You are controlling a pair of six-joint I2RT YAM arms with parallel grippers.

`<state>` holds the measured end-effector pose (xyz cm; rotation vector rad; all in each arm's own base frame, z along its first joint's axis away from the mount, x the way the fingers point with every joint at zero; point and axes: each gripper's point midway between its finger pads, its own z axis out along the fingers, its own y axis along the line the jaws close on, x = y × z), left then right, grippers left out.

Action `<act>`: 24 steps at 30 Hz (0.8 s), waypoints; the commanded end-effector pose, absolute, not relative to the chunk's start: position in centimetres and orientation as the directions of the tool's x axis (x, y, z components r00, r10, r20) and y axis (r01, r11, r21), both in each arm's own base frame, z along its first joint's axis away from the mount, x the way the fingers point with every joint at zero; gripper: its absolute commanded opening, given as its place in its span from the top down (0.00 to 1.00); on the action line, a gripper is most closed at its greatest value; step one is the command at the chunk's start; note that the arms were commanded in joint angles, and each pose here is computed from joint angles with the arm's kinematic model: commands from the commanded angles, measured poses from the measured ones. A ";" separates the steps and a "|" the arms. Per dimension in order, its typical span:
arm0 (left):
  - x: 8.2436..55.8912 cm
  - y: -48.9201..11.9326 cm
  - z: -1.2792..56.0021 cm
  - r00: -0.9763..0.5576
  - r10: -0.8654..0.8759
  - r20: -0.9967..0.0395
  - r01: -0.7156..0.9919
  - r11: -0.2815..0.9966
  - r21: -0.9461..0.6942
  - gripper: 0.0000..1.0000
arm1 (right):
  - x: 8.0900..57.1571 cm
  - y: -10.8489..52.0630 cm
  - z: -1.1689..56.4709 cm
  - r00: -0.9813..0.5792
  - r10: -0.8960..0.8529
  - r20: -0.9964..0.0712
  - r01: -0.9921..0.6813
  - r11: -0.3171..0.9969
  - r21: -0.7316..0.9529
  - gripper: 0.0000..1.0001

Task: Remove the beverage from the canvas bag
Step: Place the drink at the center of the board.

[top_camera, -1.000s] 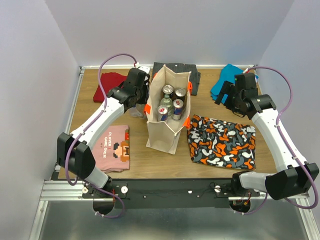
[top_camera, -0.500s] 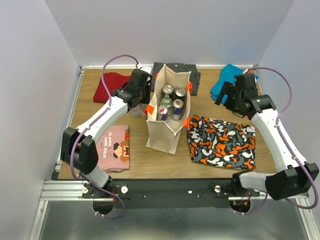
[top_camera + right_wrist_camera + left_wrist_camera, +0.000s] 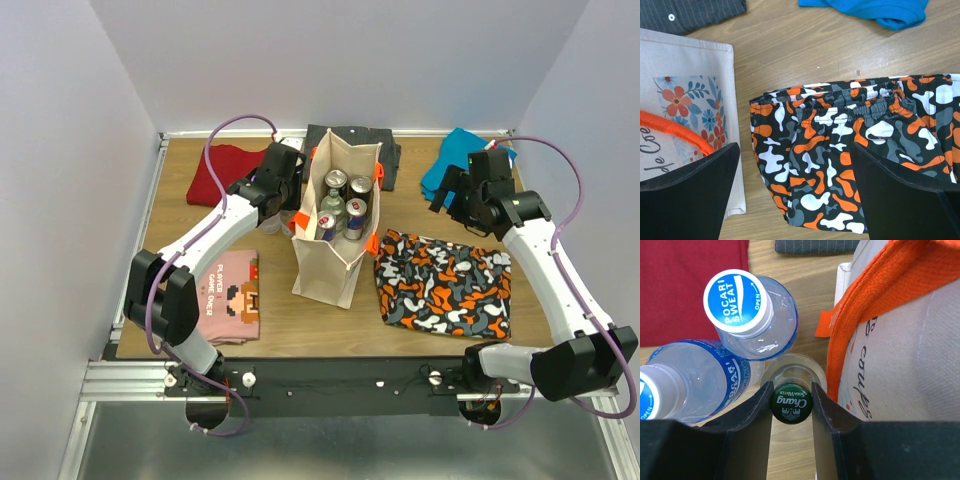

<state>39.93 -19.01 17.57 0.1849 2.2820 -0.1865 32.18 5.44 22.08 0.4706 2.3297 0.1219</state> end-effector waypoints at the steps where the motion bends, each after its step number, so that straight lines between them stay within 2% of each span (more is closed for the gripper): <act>1: 42.6 -18.8 20.9 -0.539 -0.004 -0.842 0.140 0.986 -0.094 1.00 | 32.0 4.9 22.2 -0.644 0.366 -0.672 0.304 0.928 0.214 0.00; 15: 42.8 -18.5 21.1 -0.539 -0.001 -0.842 0.118 0.990 -0.077 0.93 | 31.9 4.9 22.2 -0.644 0.366 -0.672 0.302 0.928 0.217 0.00; 19: 42.8 -18.3 21.1 -0.541 -0.007 -0.841 0.108 0.991 -0.078 0.81 | 31.9 4.9 22.1 -0.644 0.366 -0.672 0.302 0.928 0.217 0.00; 20: 42.8 -18.3 21.1 -0.539 -0.008 -0.842 0.108 0.991 -0.078 0.87 | 31.9 4.9 22.1 -0.644 0.366 -0.672 0.302 0.928 0.217 0.00; 22: 42.8 -18.3 21.0 -0.540 -0.007 -0.841 0.107 0.991 -0.077 0.88 | 31.9 4.9 22.1 -0.644 0.366 -0.672 0.302 0.928 0.217 0.00; 24: 42.7 -18.3 20.9 -0.542 -0.006 -0.840 0.107 0.991 -0.076 0.82 | 31.9 4.9 22.1 -0.643 0.367 -0.672 0.303 0.928 0.217 0.00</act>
